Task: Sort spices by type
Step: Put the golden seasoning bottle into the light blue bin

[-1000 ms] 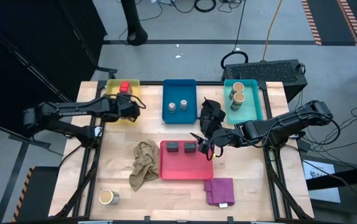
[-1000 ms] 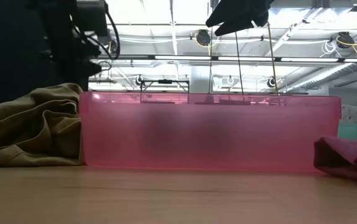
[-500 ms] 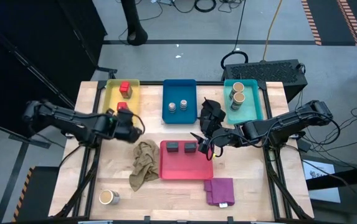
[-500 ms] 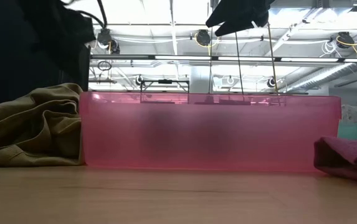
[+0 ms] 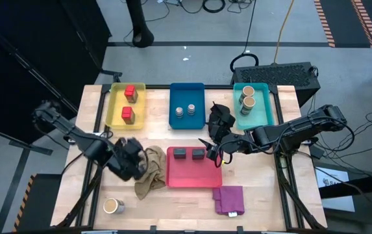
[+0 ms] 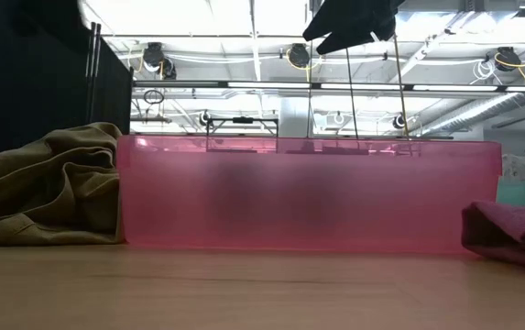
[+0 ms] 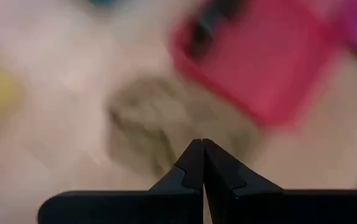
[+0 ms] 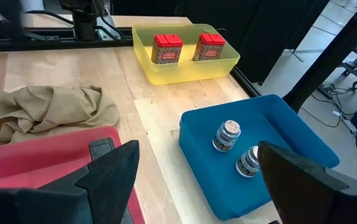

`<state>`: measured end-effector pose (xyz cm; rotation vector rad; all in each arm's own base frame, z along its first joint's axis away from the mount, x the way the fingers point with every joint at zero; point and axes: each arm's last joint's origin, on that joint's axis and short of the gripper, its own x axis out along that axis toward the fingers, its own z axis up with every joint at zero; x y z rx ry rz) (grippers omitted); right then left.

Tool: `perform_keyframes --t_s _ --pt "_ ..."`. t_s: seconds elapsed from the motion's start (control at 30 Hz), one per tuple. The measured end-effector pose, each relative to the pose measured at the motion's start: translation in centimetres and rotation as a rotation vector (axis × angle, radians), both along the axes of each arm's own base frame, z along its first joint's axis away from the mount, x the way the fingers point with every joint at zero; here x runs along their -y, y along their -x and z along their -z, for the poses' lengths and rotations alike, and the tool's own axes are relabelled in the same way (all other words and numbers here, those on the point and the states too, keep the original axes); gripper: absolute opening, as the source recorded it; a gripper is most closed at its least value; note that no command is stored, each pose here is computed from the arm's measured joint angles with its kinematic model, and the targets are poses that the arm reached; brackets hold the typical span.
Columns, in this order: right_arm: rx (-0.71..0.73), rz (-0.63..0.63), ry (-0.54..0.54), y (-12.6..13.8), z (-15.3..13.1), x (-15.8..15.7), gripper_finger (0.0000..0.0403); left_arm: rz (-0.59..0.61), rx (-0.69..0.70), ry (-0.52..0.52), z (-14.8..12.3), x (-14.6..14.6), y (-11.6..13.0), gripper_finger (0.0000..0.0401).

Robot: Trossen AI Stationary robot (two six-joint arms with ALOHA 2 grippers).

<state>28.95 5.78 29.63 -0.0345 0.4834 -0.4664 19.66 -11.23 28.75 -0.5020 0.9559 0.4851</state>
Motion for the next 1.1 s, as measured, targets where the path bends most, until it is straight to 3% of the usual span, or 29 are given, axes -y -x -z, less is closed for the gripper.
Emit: perform_keyframes --t_s 0.2,0.27,0.57,0.7,0.83,1.1 --pt "-0.009 0.001 -0.001 0.1 0.1 0.0 0.0308 0.335 -0.301 0.458 -1.8 4.3 1.4 0.0007" --pt "-0.007 0.005 -0.007 0.1 0.1 0.0 0.0308 0.372 -0.358 0.514 -1.9 5.2 2.3 0.0012" --pt "-0.009 -0.024 -0.054 0.1 0.2 -0.1 0.0308 0.338 -0.377 0.456 -1.7 7.2 4.7 0.0019" --pt "-0.001 -0.018 -0.070 0.1 0.2 -0.1 0.0308 0.336 -0.375 0.440 -1.6 7.9 5.6 0.0043" --pt "-0.001 -0.021 -0.071 0.1 0.2 -0.2 0.0308 0.328 -0.412 0.433 -1.1 9.1 6.5 0.0089" --pt "0.008 -0.010 -0.091 0.1 0.2 -0.3 0.0308 0.372 -0.447 0.348 0.7 11.1 6.7 0.0219"
